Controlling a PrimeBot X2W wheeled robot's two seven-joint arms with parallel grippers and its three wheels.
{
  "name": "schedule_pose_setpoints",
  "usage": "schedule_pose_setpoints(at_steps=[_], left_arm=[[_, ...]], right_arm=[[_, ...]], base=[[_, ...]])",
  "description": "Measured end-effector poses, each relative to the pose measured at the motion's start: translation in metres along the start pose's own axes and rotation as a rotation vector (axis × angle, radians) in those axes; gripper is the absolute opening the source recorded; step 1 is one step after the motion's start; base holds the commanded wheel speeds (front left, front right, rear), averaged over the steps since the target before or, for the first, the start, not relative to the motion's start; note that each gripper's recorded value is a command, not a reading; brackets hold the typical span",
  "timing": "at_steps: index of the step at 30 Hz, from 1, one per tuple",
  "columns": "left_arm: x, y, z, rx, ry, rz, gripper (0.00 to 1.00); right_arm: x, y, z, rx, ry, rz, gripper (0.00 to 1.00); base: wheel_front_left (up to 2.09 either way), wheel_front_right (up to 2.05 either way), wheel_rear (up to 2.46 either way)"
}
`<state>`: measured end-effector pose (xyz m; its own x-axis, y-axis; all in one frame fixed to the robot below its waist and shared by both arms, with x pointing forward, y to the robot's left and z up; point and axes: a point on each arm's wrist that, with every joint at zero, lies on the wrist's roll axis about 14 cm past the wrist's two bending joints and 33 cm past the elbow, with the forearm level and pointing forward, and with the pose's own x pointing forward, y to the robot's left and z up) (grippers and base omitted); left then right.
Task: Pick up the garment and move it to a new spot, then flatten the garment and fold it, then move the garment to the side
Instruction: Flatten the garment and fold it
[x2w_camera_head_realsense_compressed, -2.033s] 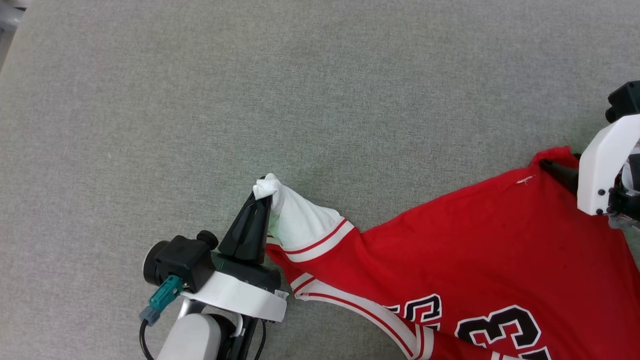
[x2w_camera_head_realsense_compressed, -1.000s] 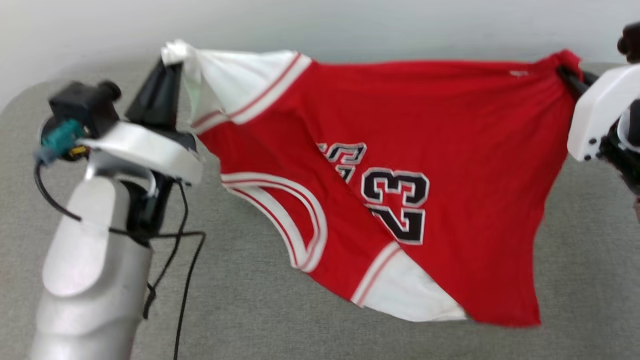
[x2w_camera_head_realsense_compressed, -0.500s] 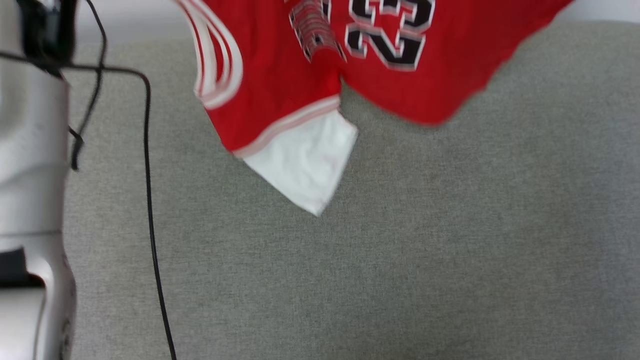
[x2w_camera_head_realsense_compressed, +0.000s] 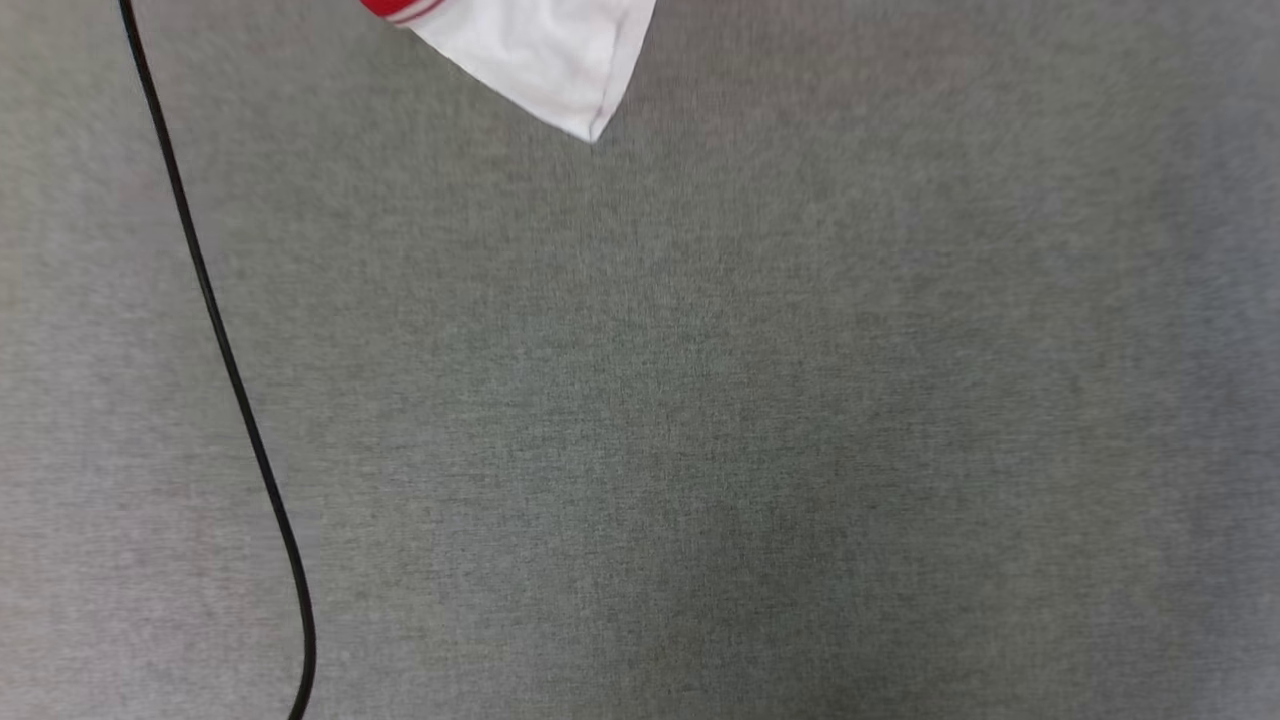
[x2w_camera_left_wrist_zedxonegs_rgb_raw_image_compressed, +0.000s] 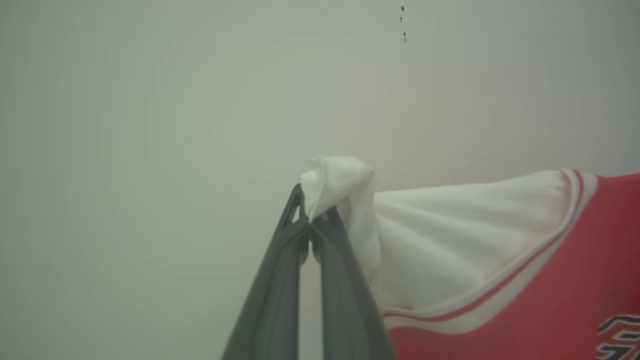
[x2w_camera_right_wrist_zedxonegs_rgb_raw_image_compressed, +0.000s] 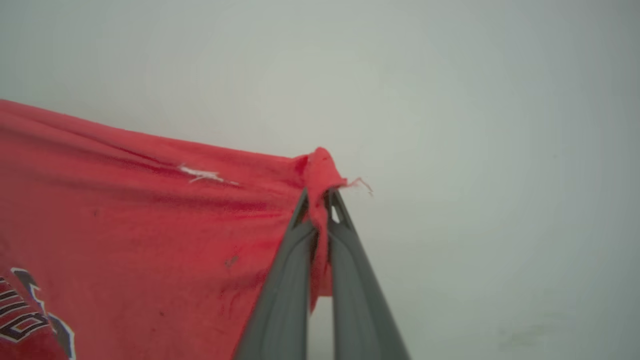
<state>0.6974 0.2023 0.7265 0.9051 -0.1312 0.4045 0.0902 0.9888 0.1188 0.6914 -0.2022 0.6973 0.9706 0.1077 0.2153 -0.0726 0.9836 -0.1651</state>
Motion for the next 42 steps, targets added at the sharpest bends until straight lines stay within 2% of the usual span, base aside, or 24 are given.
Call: schedule_pose_setpoints(at_steps=[5, 10, 15, 19, 28, 33, 42], left_arm=[[0.000, 0.001, -0.063, -0.003, 0.102, 0.006, 0.00], [-0.011, -0.003, -0.123, -0.050, 0.197, 0.015, 0.00], [-0.038, -0.016, -0.173, -0.101, 0.304, 0.007, 0.00], [-0.074, -0.030, -0.199, -0.147, 0.387, -0.008, 0.00], [-0.167, -0.027, -0.212, -0.272, 0.491, 0.031, 0.00], [-0.211, -0.014, -0.195, -0.312, 0.494, 0.071, 0.00], [-0.293, 0.000, -0.158, -0.307, 0.492, 0.154, 0.00]], right_arm=[[0.014, 0.016, -0.058, 0.037, 0.073, 0.016, 0.00], [0.018, 0.032, -0.116, 0.073, 0.159, 0.032, 0.00], [0.009, 0.049, -0.163, 0.094, 0.257, 0.060, 0.00], [-0.018, 0.061, -0.195, 0.124, 0.343, 0.078, 0.00], [-0.098, 0.079, -0.233, 0.184, 0.463, 0.124, 0.00], [-0.142, 0.082, -0.233, 0.230, 0.483, 0.140, 0.00], [-0.213, 0.078, -0.211, 0.282, 0.472, 0.159, 0.00]], base=[[0.00, 0.00, 0.00], [0.00, 0.00, 0.00], [0.00, 0.00, 0.00], [0.00, 0.00, 0.00], [0.00, 0.00, 0.00], [0.00, 0.00, 0.00], [0.00, 0.00, 0.00]])
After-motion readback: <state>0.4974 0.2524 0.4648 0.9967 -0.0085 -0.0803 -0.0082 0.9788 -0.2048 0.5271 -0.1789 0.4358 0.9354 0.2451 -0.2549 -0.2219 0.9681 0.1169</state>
